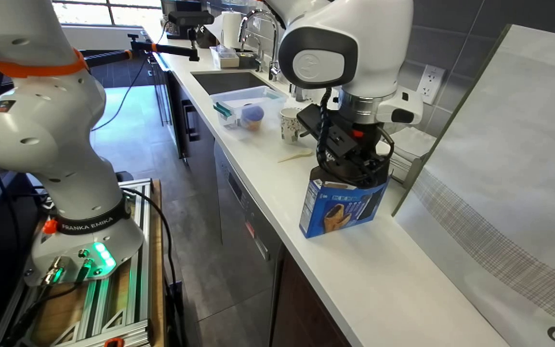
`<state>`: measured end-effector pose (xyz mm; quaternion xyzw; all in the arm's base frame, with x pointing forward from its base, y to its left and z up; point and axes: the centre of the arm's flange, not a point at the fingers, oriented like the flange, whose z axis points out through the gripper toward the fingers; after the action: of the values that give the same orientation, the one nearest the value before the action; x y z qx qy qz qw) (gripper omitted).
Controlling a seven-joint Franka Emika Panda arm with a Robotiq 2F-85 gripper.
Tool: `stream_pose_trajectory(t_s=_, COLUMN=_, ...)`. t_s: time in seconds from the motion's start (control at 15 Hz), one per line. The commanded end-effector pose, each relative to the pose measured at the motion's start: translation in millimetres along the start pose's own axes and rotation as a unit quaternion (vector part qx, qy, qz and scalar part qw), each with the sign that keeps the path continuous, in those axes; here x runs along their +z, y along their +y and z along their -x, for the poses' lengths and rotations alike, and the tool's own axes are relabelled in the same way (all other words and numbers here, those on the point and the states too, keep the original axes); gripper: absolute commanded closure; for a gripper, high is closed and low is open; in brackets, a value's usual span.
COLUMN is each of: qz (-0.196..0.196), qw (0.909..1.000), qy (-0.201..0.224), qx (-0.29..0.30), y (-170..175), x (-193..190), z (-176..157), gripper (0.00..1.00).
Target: Remove one sachet from the blue box
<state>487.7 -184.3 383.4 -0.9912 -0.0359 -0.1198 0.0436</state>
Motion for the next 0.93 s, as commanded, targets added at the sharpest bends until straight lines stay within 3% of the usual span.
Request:
stream_pose_trajectory(t_s=0.0, qz=0.010, qw=0.9998, qy=-0.002, qx=-0.017, y=-4.9, x=5.4, z=-7.0, gripper=0.00)
stream_pose_trajectory(t_s=0.87, qz=0.012, qw=0.9963, qy=0.018, qx=-0.083, y=-6.2, x=-0.2, z=-13.9, gripper=0.00)
